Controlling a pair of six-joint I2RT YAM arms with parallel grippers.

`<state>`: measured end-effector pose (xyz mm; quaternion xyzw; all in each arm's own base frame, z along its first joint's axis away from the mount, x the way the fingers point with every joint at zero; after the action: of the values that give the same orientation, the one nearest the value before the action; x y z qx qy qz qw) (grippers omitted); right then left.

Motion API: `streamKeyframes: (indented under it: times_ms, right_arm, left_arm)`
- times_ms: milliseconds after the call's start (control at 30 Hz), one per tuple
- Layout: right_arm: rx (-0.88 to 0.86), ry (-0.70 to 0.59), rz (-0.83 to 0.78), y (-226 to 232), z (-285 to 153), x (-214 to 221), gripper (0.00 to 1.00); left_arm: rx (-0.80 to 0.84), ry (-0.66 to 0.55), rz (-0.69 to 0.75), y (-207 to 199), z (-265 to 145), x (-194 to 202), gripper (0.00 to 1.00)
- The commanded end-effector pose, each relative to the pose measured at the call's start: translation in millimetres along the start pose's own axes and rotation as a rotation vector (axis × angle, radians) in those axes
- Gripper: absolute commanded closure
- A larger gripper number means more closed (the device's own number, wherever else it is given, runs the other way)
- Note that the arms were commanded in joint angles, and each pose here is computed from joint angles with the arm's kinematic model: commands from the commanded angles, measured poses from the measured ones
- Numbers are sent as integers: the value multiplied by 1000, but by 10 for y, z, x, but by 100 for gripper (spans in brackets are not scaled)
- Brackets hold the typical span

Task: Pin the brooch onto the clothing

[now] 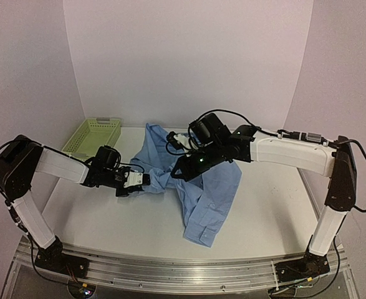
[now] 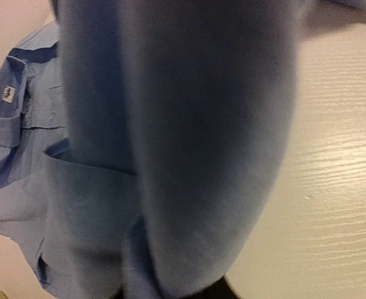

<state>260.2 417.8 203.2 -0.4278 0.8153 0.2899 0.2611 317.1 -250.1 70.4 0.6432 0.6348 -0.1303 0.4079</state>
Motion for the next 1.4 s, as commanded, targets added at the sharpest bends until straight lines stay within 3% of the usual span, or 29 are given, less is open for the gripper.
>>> streamKeyframes:
  times_ms: [0, 67, 233, 367, 600, 733, 933, 1167, 1267, 1333, 1367]
  right_arm:
    - [-18, -51, 7, 48, -228, -188, 100]
    - [-8, -29, 17, 11, -264, -135, 100]
    - [13, 34, 25, -112, -335, 20, 100]
    - [-6, 110, -18, -115, -269, 146, 100]
    - [-41, 261, -48, -148, -99, 524, 100]
    - [-59, 301, -33, -177, 71, 625, 100]
    - [-144, 305, -38, -53, 346, 578, 100]
    - [-209, 344, -81, 219, 711, 748, 98]
    - [-236, 340, -94, 374, 858, 716, 84]
    - [-260, 318, -84, 443, 877, 640, 71]
    - [-268, 302, -78, 465, 862, 580, 64]
  left_arm:
    - [-107, -65, 18, 455, -210, -388, 100]
    - [-72, -83, -1, 545, -386, -498, 100]
    - [224, -83, -59, 447, -864, -614, 100]
    - [466, -67, -43, 121, -1168, -644, 100]
    - [675, -17, -146, -284, -1220, -458, 100]
    - [645, 31, -172, -246, -1001, -261, 100]
    - [574, 137, -263, 174, -494, -9, 100]
    - [532, 146, -272, 248, -155, -191, 94]
    - [483, 105, -270, 266, -75, -333, 91]
    - [434, 97, -302, 384, -49, -320, 76]
    - [412, 99, -320, 459, -49, -304, 64]
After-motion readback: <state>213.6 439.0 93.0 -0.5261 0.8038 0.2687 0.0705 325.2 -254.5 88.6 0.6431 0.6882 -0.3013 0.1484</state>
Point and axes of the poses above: each gripper's point midway between its finger pads, its own z axis out along the fingers, its own y axis along the line the jaws close on, x = y × z, the point moved 2 cm from there along -z, back along the fingers, and after that the axes turned 10 degrees about -z, right-handed, at the moved point
